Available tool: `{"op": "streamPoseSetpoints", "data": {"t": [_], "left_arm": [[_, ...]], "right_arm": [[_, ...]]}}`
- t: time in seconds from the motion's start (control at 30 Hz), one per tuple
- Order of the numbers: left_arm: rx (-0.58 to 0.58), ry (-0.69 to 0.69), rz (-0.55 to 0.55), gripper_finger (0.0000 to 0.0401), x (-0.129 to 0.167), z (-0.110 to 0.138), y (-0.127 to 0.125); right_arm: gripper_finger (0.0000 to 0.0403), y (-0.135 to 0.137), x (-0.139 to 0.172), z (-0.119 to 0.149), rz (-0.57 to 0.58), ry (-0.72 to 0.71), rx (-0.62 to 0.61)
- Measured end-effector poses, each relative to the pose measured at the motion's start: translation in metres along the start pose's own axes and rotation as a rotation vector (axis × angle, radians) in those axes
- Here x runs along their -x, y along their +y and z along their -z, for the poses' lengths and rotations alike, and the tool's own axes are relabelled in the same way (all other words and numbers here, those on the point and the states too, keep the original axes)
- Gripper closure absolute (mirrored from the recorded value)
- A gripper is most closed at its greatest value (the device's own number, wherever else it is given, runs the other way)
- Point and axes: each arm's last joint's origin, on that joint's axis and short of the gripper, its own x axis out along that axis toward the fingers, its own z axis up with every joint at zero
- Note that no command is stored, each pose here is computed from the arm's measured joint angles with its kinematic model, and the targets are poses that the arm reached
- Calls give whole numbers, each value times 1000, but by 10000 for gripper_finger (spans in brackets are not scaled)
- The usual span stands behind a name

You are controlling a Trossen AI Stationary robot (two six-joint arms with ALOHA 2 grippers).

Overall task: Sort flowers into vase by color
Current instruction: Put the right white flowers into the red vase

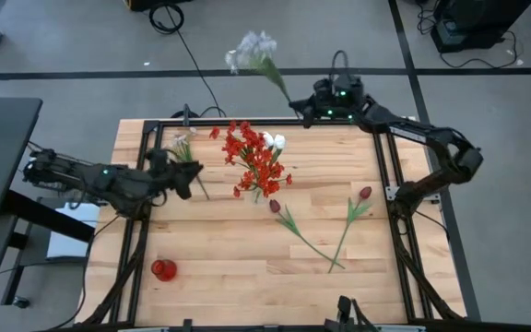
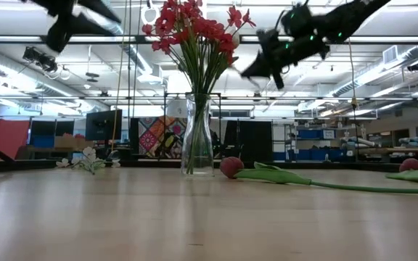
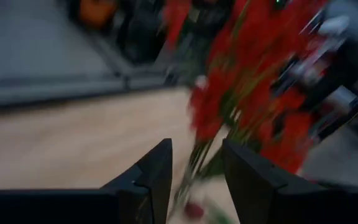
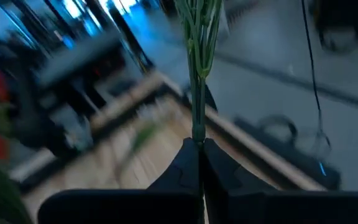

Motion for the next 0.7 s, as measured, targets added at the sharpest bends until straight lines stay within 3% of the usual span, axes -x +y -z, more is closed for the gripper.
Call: {"op": "streamPoseSetpoints", "data": {"t": [0.23,0.37,0.57,0.7], "left_arm": [[-125,-264,108,254,4,-36,-14],[-150,-357,193,227,6,-49,-19],[-165,-382,274,158,6,-55,-20],[-187,-375,328,137,-1,-56,-21]], "right_arm": [[396,44,21,-26,-179,-206,31],[396,72,31,-33,-291,-287,46],[396,117,39,-29,-381,-375,43],[396,146,37,-17,-397,-383,47]]}}
